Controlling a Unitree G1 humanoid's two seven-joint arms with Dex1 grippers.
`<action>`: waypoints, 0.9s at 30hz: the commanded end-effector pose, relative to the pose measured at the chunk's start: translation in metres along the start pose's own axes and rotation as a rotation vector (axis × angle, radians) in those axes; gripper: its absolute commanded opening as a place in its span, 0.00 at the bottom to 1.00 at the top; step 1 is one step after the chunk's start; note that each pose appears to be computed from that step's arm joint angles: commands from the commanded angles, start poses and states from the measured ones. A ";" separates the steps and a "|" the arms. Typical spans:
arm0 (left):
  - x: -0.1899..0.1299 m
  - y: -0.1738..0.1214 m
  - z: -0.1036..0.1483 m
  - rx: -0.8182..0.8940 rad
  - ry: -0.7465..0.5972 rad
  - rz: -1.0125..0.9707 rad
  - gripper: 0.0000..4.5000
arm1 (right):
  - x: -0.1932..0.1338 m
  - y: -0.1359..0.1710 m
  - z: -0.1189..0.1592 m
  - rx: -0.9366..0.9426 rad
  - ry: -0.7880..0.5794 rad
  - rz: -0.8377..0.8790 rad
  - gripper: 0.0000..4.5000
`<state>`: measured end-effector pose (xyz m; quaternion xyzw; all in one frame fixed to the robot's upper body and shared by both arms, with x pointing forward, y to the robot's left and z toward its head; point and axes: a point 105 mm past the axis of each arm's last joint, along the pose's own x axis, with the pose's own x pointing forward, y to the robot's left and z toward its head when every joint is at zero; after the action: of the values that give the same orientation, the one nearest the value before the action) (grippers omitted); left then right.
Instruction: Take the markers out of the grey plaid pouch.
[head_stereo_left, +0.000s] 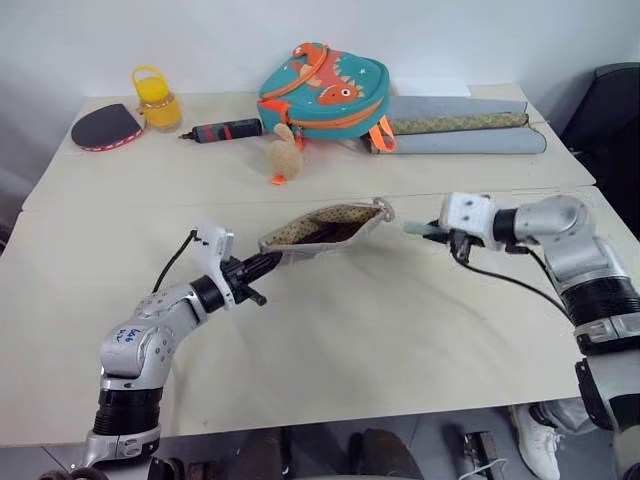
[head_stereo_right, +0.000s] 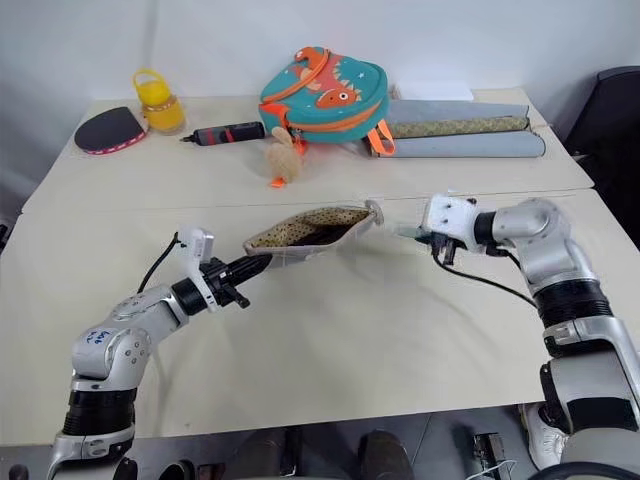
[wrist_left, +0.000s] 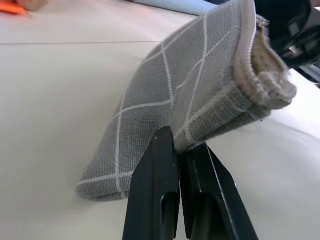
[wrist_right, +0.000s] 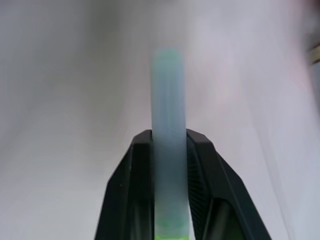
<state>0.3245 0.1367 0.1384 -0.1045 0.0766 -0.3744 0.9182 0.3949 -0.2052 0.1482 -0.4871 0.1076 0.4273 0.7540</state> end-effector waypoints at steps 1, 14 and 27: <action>-0.002 -0.008 0.016 0.033 -0.049 -0.033 0.00 | 0.001 -0.004 0.007 -0.001 -0.052 -0.015 0.10; 0.004 -0.013 0.013 0.028 -0.036 -0.057 0.00 | -0.056 -0.024 0.104 0.227 -0.493 0.134 0.54; 0.021 -0.035 0.012 -0.005 -0.021 -0.137 0.00 | -0.008 -0.006 0.169 -0.075 -0.536 0.136 0.02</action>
<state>0.3229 0.1090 0.1396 -0.1256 0.0894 -0.4134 0.8974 0.3484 -0.0686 0.2431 -0.3381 -0.0684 0.6086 0.7146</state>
